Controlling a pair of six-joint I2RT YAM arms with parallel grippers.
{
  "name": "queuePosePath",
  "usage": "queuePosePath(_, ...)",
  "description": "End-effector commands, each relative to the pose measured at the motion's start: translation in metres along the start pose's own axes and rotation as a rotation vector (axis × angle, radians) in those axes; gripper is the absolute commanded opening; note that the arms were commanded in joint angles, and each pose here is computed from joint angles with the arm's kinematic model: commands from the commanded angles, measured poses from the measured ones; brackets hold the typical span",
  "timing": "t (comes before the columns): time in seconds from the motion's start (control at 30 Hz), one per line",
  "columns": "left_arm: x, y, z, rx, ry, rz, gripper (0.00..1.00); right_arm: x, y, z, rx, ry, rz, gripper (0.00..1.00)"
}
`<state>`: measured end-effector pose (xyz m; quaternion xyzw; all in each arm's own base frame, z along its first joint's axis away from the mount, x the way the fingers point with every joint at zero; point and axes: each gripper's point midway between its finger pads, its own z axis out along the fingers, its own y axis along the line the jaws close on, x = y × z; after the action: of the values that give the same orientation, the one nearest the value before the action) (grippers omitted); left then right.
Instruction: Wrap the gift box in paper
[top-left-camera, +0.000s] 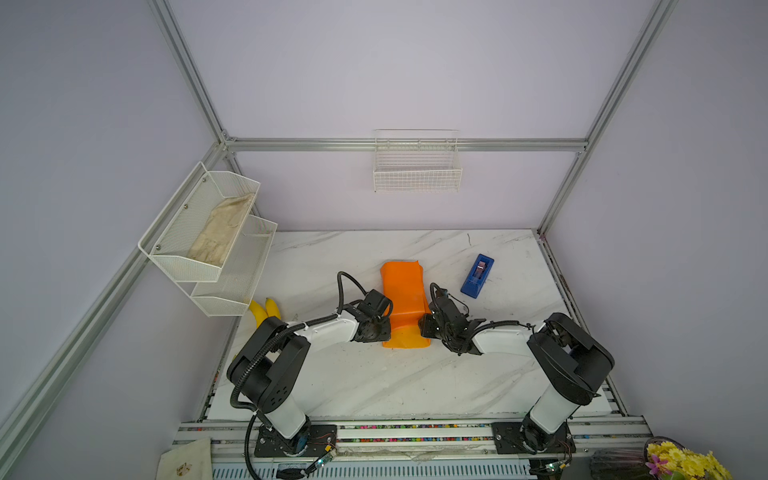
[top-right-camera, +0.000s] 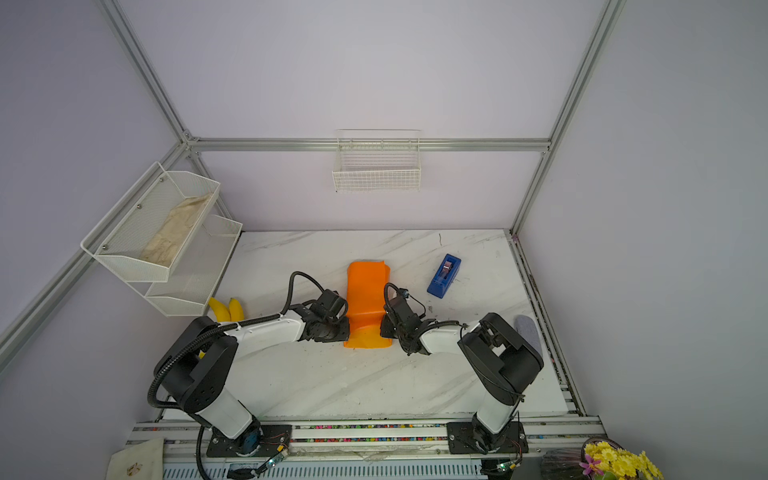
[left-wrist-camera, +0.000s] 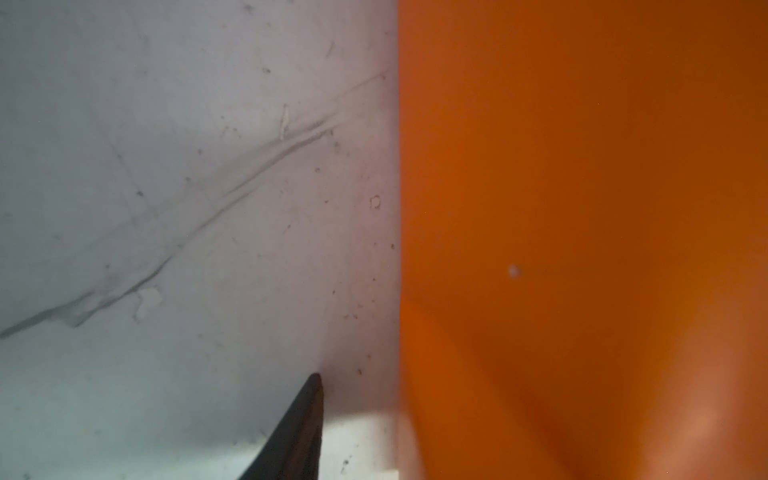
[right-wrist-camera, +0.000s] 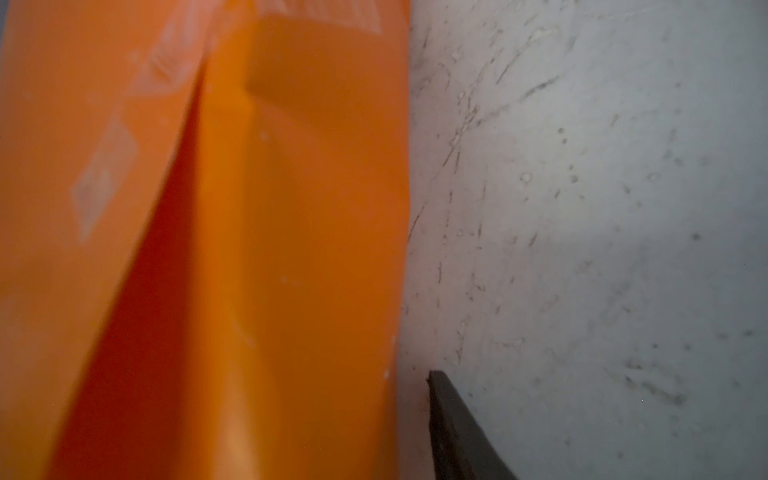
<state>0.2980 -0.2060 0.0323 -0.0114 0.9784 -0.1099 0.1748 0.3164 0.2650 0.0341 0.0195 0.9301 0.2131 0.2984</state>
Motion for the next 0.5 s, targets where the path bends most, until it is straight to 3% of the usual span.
queuePosePath(0.0, -0.027, -0.019, -0.022, 0.023, -0.039, 0.072, 0.41, -0.001, 0.002, -0.010, 0.017, 0.021, -0.040, 0.40)
queuePosePath(0.23, -0.031, -0.025, -0.032, 0.027, -0.016, 0.109, 0.41, 0.025, -0.005, -0.032, 0.024, 0.155, -0.081, 0.48)
queuePosePath(0.47, -0.035, -0.030, -0.034, 0.031, -0.001, 0.112, 0.42, 0.016, 0.006, -0.051, -0.010, 0.154, -0.081, 0.53)
